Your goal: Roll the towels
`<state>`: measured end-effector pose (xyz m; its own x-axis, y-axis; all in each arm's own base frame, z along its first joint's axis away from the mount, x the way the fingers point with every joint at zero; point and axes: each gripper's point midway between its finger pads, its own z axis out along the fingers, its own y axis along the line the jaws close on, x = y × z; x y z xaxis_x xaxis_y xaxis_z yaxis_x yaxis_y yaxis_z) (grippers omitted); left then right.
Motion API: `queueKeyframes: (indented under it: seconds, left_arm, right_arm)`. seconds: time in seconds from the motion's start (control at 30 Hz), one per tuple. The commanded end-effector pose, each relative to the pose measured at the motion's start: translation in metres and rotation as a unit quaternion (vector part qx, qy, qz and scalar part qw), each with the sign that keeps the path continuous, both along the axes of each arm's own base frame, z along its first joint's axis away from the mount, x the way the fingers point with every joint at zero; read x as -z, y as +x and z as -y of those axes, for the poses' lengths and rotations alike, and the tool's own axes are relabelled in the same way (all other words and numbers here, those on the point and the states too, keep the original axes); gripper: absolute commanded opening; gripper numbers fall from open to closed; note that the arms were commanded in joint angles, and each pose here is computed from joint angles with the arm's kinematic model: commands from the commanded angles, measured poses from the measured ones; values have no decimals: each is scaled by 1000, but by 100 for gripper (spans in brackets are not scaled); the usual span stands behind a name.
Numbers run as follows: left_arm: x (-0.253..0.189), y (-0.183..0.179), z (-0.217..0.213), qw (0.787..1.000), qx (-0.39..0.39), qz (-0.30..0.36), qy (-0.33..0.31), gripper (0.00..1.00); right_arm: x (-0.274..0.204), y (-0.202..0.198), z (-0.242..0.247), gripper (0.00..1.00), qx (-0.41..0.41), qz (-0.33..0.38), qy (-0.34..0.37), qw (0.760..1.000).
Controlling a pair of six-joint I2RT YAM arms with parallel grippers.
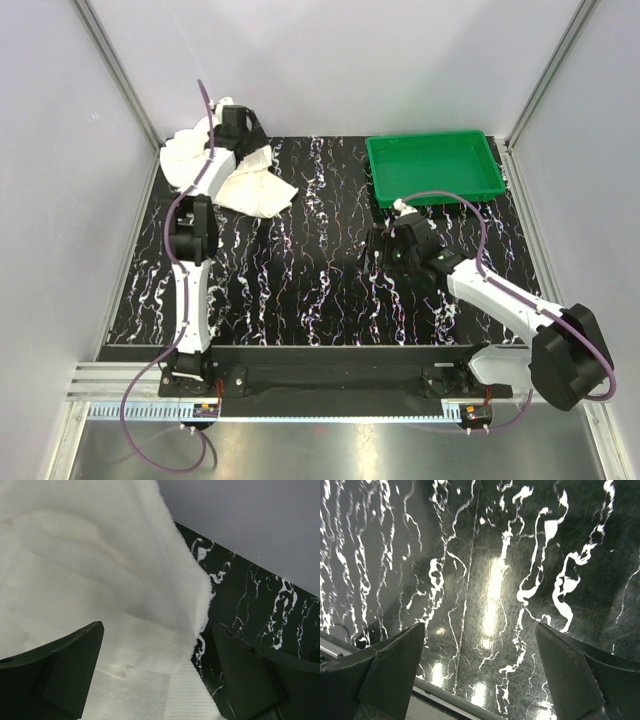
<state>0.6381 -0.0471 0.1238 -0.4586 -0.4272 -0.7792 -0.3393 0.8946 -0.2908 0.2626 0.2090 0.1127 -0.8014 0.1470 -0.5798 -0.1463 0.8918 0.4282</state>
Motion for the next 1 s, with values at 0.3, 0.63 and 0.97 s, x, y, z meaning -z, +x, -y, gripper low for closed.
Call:
queueKeyframes:
  seconds: [0.3,0.63,0.97]
  left_arm:
    - [-42,38,23,998,-8,65,-18,0]
    - [-332,-65,52,957,81,279,-11,0]
    - [-417,-248,90,940,157,302,-13,25]
  right_arm:
    - [21,-5,-5,100,-10,-17,6,1000]
    - [-12,-6,2,100,7,6,15,1000]
    - [-83,-34,54,100,69,68,-3,995]
